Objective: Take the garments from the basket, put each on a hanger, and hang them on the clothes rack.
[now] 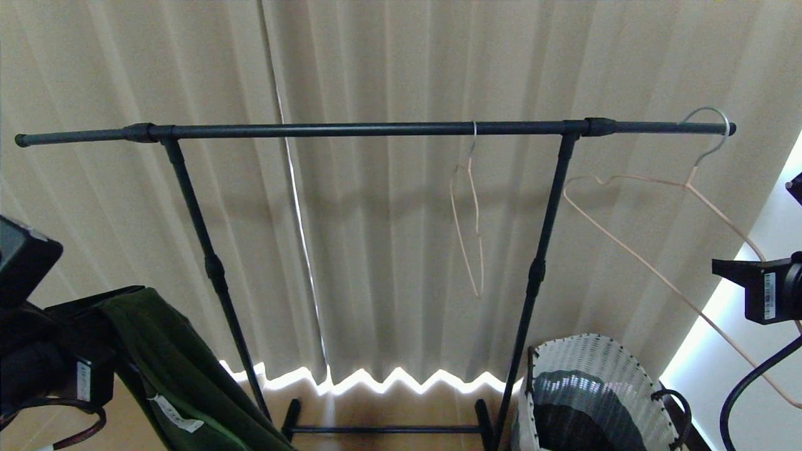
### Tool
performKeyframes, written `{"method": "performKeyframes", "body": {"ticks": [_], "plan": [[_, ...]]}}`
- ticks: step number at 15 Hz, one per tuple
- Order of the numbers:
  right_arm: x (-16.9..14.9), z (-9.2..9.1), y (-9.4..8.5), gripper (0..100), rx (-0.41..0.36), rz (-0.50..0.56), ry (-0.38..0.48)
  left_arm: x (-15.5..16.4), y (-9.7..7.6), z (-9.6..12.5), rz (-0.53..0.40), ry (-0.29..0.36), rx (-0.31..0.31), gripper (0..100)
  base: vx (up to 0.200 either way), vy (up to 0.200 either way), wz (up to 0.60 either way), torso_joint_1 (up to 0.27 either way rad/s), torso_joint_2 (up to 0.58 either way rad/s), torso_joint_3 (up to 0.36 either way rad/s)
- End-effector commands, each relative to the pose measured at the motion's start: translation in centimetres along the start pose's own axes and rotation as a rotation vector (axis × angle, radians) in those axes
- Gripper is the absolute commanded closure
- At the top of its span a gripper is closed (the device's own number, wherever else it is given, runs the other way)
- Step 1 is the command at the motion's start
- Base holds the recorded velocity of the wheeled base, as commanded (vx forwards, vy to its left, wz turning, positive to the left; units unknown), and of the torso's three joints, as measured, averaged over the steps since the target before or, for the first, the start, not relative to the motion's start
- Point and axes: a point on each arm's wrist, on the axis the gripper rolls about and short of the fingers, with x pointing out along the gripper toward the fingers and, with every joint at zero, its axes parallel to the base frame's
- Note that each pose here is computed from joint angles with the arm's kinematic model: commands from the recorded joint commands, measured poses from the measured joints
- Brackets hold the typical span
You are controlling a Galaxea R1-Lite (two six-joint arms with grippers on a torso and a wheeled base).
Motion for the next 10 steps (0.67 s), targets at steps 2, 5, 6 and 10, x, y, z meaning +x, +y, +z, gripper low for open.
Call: {"method": "performKeyframes", "body": {"ticks": [2,5,6,10], "plan": [[-0.4,-0.4,0.2,100,0.001,0.050,-0.003,0.7,-0.1,0.2,-0.008,0.016,0.005,100,0.000,0.000,0.00,0.000,0.00,0.000],[-1.6,0.3,1.2,100,-0.015,0.156,-0.087,2.7,0.0,2.2,0.011,-0.018,-0.014,100,0.000,0.000,0.00,0.000,0.00,0.000],[-1.8,0.5,1.8,100,-0.018,0.195,-0.119,3.4,0.2,3.1,0.024,-0.036,-0.019,100,0.000,0.000,0.00,0.000,0.00,0.000],[-2.7,0.7,5.0,100,0.017,0.406,-0.144,6.8,0.6,6.5,0.125,-0.027,-0.056,100,0.000,0.000,0.00,0.000,0.00,0.000]]}}
